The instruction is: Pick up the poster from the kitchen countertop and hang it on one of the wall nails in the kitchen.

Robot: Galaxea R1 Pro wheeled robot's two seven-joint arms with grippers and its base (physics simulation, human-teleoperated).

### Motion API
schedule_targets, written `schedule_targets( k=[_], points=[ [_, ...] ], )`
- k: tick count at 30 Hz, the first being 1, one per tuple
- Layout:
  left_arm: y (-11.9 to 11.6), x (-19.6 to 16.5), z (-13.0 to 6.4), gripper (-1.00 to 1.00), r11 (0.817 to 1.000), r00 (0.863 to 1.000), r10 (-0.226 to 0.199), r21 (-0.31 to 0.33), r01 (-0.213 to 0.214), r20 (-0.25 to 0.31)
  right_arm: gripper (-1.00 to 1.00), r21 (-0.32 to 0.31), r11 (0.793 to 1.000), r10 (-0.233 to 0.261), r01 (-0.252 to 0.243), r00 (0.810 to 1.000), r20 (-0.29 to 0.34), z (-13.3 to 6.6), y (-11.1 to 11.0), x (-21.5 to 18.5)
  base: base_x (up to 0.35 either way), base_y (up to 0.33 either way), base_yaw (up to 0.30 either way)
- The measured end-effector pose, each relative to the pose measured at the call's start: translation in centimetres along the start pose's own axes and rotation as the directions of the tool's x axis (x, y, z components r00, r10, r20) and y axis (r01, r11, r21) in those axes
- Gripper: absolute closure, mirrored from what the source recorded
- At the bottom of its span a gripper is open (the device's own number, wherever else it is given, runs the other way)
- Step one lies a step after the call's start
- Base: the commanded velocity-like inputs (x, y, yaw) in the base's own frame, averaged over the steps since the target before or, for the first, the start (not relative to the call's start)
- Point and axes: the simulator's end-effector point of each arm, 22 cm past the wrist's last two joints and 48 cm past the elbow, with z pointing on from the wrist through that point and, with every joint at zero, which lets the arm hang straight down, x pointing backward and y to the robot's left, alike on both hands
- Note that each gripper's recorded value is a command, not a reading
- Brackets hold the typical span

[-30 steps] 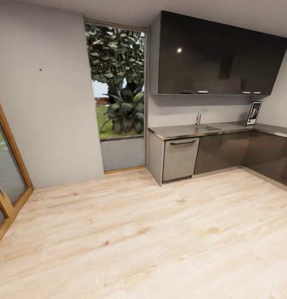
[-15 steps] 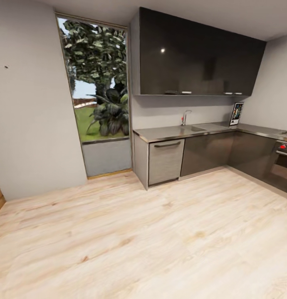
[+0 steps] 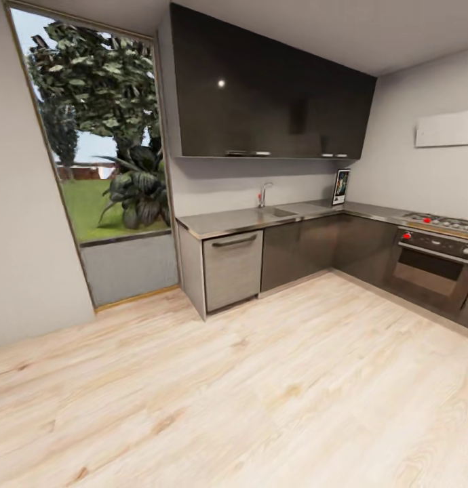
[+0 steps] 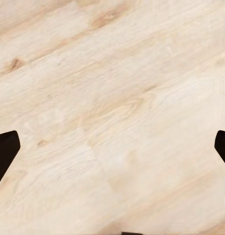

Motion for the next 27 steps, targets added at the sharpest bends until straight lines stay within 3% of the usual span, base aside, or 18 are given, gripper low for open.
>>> schedule_targets(
  k=[7,9,16,27],
  points=[
    [0.1,-0.2,0.0,-1.00,1.000,1.000,-0.003,-0.002,0.003,0.005,-1.00,0.000,1.000,0.001,-0.001,1.000,0.005,0.0,0.0,-0.2,0.310,-0.134,-0.282],
    [1.0,-0.2,0.0,-1.00,0.999,1.000,-0.024,-0.021,0.024,0.006,-1.00,0.000,1.000,0.001,-0.001,1.000,0.006,0.0,0.0,-0.3,0.323,-0.089,-0.116],
    [2.1,-0.2,-0.1,-1.00,0.998,0.999,-0.047,-0.042,0.048,0.008,-1.00,0.000,1.000,-0.001,0.001,1.000,0.005,-0.1,0.0,-0.2,0.327,-0.041,-0.040],
    [2.1,0.6,-0.1,-1.00,0.998,0.999,-0.049,-0.042,0.049,-0.008,-1.00,-0.002,1.000,-0.002,0.002,1.000,-0.005,-0.1,0.1,0.3,0.333,-0.003,-0.006]
  ],
)
